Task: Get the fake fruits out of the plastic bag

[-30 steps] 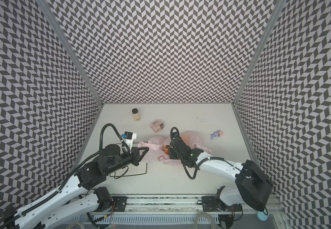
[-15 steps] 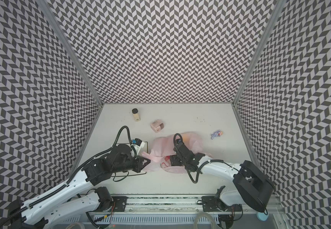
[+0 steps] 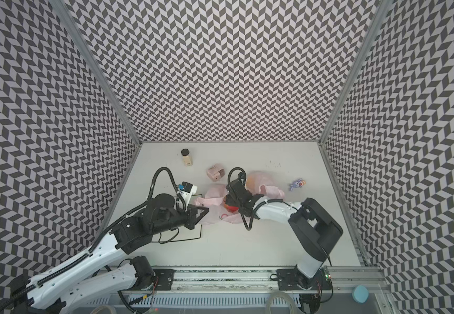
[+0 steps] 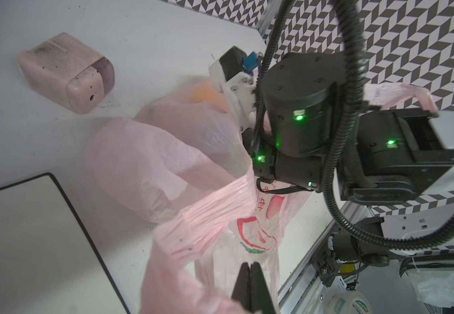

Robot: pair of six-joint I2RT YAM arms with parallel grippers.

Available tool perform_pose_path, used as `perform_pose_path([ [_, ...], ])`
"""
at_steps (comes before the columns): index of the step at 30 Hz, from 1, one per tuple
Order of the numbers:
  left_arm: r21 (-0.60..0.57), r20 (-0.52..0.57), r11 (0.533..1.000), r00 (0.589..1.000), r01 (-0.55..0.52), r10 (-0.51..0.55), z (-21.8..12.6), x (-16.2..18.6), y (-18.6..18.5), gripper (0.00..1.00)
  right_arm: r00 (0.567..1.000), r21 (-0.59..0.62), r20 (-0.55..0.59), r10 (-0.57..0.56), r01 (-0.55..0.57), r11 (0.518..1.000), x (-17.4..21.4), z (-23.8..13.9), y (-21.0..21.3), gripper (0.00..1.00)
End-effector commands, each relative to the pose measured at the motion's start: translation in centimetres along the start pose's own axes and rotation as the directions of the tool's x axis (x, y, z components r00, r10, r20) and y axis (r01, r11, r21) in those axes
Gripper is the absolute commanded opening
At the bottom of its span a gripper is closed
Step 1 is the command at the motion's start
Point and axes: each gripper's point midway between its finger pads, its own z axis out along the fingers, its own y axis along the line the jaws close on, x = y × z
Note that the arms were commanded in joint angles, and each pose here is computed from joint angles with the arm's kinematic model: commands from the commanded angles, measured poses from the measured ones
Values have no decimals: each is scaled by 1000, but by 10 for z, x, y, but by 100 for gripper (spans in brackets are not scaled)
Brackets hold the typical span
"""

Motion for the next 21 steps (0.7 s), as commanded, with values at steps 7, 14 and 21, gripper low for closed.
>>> perform_pose_path([
  [7,21,98,1000,995,-11,9,-1,-27,-10,0,998,102,28,48,-51,993,3,42,-9,68],
  [14,1,143,1000,990,20,-20,-4,-31,-3,0,999,96,26,24,-27,995,5,50,-6,53],
  [21,-36,207,997,977,69,-60,-8,-37,8,0,997,28,74,-11,9,1000,-21,19,10,33],
])
